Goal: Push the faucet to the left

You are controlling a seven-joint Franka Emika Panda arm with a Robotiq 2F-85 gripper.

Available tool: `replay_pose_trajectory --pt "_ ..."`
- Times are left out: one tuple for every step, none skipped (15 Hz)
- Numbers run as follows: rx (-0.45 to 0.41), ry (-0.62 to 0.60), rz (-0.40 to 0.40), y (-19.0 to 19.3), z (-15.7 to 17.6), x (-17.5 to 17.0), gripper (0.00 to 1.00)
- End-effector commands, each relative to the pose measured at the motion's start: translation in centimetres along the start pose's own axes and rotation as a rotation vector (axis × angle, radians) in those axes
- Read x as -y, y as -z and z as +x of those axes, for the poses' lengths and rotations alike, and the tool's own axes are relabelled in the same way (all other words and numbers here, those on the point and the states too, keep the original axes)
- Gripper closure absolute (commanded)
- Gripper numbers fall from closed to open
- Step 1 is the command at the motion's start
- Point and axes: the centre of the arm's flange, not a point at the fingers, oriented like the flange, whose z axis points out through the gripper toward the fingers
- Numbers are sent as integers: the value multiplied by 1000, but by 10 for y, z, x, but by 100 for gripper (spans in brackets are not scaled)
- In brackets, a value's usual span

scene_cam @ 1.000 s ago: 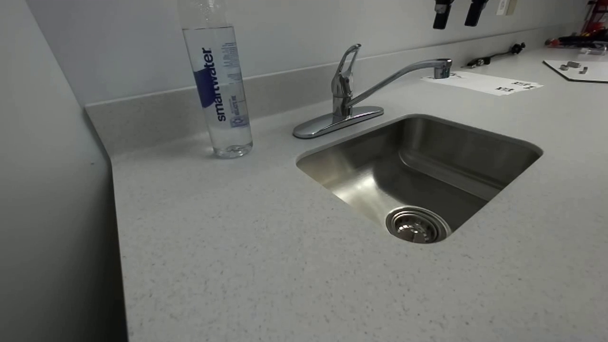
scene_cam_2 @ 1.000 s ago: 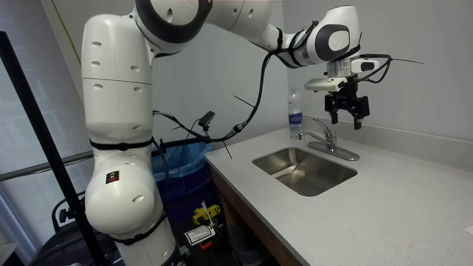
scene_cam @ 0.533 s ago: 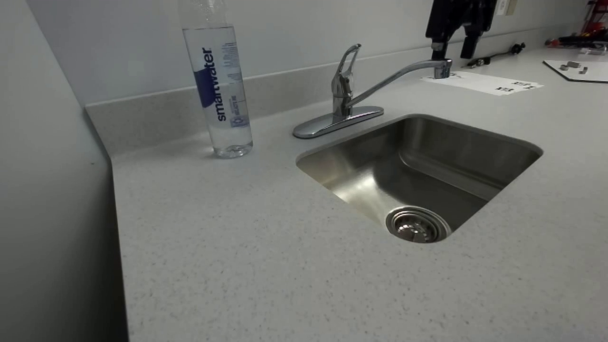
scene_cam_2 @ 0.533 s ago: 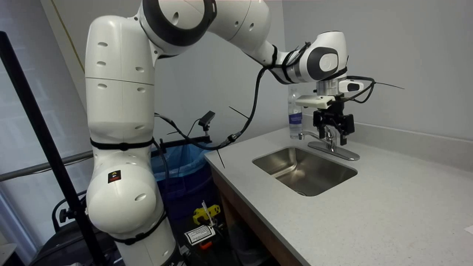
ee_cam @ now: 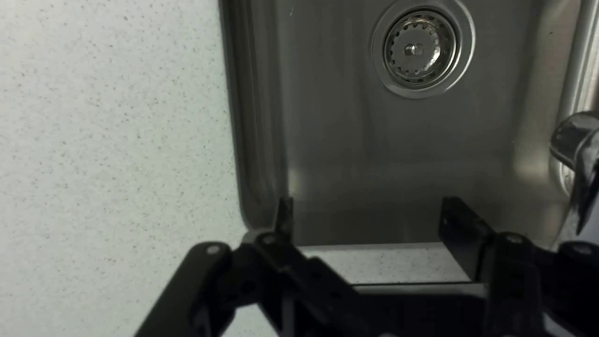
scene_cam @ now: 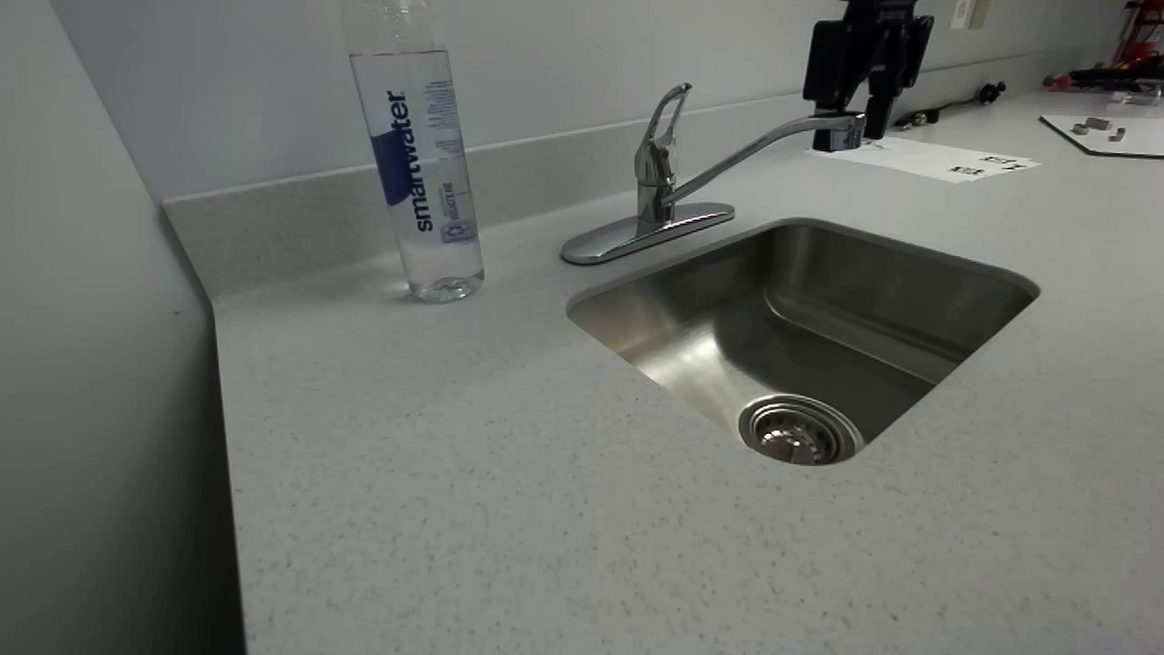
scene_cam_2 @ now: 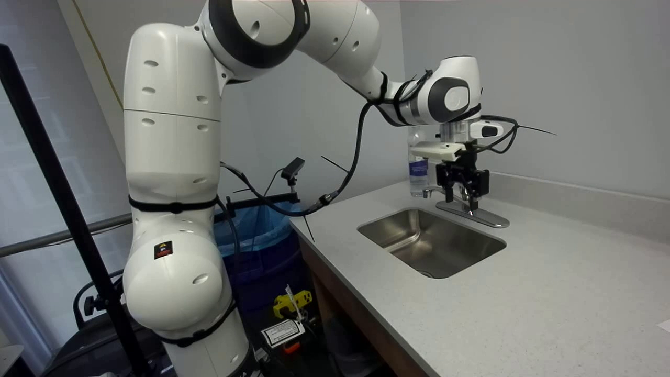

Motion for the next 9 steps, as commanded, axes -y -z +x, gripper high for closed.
replay_pose_trajectory --pt "-23 34 23 1 -9 12 49" --pt "-23 38 27 1 -10 15 58" --pt "-26 41 32 -1 -12 20 65" --pt "-27 42 38 -1 -13 25 73" --pt "-36 43 47 0 -16 29 80" --pt "-48 44 57 0 -18 32 87" --pt "-68 41 65 2 -20 35 95" --pt "-85 38 73 3 -23 39 100" --pt "-98 38 83 3 -25 42 100"
